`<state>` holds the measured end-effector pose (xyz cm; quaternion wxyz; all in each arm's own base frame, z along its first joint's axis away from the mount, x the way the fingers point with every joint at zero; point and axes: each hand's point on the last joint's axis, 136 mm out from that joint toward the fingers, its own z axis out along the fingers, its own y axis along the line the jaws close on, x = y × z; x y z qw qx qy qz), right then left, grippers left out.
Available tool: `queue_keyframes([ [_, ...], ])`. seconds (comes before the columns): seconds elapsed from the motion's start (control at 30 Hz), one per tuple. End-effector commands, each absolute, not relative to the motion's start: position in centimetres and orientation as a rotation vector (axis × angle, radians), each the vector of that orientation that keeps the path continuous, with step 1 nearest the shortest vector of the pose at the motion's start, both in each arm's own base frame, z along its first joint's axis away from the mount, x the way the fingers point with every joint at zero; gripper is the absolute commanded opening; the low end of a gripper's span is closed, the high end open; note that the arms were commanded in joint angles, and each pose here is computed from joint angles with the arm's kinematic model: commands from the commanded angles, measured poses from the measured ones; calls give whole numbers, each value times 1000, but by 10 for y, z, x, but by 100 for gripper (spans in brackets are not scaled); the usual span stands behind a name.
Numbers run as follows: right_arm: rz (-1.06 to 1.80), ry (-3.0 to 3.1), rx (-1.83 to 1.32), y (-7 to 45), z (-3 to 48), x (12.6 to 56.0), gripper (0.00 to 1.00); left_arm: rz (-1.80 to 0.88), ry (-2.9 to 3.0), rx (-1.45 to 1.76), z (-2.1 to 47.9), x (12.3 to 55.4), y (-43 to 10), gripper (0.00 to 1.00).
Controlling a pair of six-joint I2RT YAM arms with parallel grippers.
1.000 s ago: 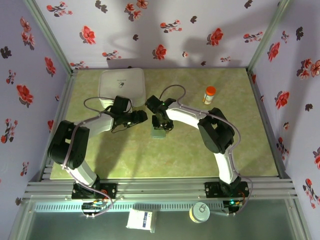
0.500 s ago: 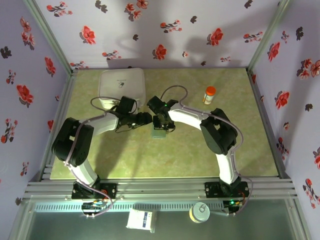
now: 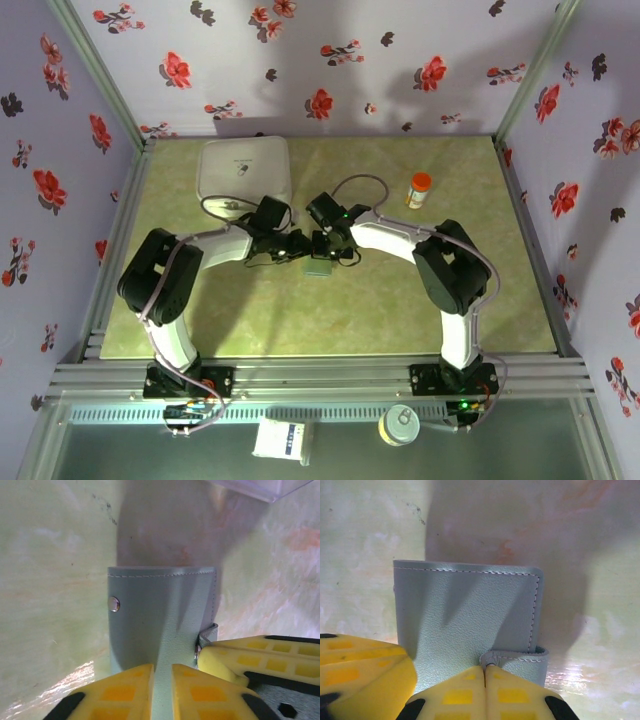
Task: Take the credit cards out of the card holder
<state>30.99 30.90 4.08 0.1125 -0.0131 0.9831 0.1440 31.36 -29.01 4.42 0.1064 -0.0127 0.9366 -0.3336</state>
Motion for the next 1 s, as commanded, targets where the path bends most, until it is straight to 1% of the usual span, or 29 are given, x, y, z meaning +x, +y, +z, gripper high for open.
queue_keyframes([
  [0.0,384,2921,-46,296,29,304,0,-1017,2790,-61,35,309,-294,13],
  [0.1,386,2922,-51,297,30,304,0,-1034,2804,-35,30,306,-297,9],
  [0.23,331,2942,-82,293,29,303,0,-985,2865,-35,14,301,-287,6],
  [0.3,244,2957,-109,285,28,302,0,-954,2906,-62,2,298,-279,5],
  [0.47,-7,2962,-209,263,31,301,0,-861,2980,-115,-22,290,-251,0],
  [0.63,-169,2925,-232,245,37,304,0,-759,3042,-195,-41,283,-219,0],
  [0.8,-301,2888,-280,234,45,307,0,-691,3071,-190,-47,279,-208,0],
  [0.87,-322,2871,-301,233,49,308,0,-683,3080,-189,-49,278,-207,0],
  [0.97,-278,2862,-290,236,55,308,0,-681,3079,-184,-48,278,-206,0],
])
